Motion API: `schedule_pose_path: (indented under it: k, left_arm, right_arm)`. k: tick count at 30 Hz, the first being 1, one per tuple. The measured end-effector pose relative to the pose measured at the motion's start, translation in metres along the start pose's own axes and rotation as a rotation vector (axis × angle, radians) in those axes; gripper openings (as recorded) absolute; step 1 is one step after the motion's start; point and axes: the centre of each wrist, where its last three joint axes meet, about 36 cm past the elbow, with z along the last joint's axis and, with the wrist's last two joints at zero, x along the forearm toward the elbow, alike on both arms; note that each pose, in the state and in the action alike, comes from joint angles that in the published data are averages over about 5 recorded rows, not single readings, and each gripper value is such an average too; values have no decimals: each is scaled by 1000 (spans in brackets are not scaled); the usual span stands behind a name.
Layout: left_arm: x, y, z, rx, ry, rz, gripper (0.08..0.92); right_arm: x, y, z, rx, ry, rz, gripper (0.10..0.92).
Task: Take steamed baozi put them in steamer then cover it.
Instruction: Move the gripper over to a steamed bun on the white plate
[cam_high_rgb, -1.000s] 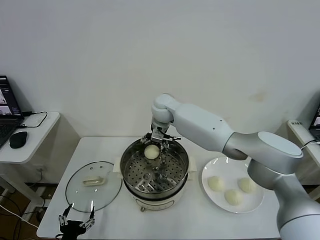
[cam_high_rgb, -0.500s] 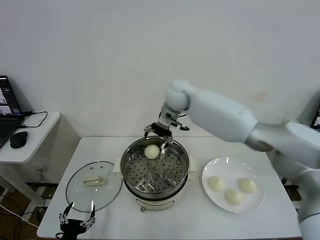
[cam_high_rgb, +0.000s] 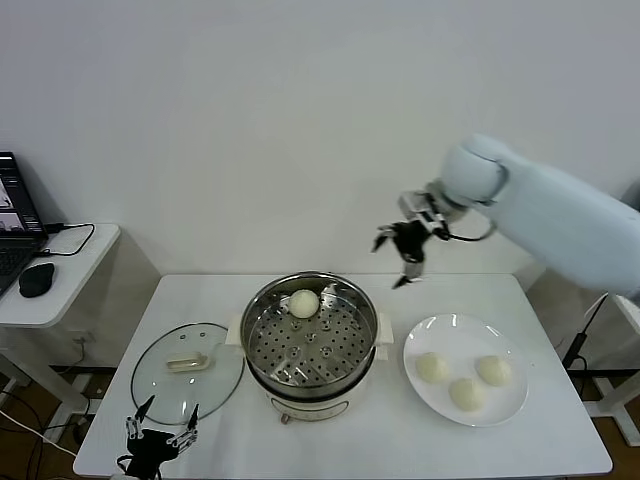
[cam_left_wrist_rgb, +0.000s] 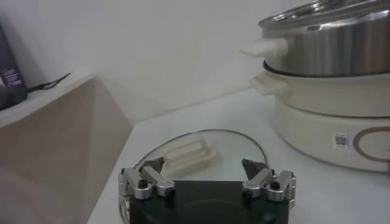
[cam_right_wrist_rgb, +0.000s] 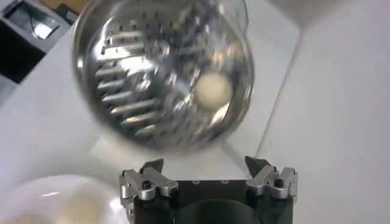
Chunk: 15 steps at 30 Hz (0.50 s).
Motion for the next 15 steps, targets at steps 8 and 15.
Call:
schedule_pose_path:
  k: [8,15]
  left_arm:
    - [4,-5,1,-3,7,14,823]
    - [7,-4,3,-8,15,13,823]
  right_arm:
    - [-22,40,33,-137,78,-16,823]
    - [-62,67,49,-189,121,-49,823]
